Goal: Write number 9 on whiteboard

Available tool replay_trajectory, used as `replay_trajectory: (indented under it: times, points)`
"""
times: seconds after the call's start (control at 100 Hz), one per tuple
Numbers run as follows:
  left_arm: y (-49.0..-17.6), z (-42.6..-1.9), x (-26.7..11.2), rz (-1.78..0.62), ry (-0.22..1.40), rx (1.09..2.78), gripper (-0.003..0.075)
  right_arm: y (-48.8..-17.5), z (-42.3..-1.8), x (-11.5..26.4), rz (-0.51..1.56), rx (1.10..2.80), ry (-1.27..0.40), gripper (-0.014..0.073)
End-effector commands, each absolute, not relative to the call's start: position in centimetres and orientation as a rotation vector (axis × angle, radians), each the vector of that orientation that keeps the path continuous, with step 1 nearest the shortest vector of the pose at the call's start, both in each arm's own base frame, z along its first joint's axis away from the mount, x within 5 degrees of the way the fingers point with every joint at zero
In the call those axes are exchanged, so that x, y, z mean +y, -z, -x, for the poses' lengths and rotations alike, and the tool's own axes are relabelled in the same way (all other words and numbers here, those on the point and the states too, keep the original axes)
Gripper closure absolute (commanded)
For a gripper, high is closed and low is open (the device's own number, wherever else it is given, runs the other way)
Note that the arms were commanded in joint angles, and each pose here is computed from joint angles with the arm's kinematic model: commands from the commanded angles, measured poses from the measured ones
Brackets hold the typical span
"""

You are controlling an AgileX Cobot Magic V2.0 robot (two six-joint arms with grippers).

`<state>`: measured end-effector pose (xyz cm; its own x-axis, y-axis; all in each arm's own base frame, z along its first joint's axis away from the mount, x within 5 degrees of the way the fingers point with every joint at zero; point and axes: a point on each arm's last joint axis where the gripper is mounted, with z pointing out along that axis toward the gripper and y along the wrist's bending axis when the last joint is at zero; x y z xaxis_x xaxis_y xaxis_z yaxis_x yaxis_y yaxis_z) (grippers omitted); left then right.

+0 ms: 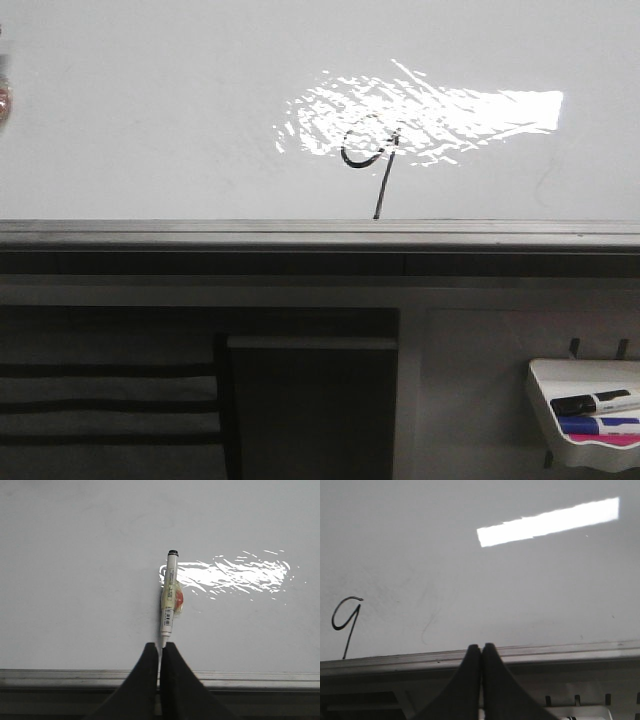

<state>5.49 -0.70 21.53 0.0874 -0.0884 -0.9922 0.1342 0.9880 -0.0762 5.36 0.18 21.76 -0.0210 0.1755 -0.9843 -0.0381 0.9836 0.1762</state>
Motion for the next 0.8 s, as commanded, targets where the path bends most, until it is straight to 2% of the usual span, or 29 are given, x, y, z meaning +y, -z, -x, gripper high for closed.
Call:
replay_trajectory:
  times: [0.0, 0.19, 0.79]
  points:
    - [-21.4, -5.3, -0.7, -0.029, 0.171, 1.394, 0.0741, -22.3, -5.3, 0.1, -0.119, 1.461, -0.173, 0.0667]
    - [-21.4, -5.3, -0.7, -0.029, 0.171, 1.394, 0.0741, -20.2, -5.6, 0.1, -0.128, 1.496, -0.176, 0.0667]
    - [-21.4, -5.3, -0.7, -0.029, 0.171, 1.394, 0.0741, -20.0, -5.6, 0.1, -0.091, 1.505, -0.134, 0.0667]
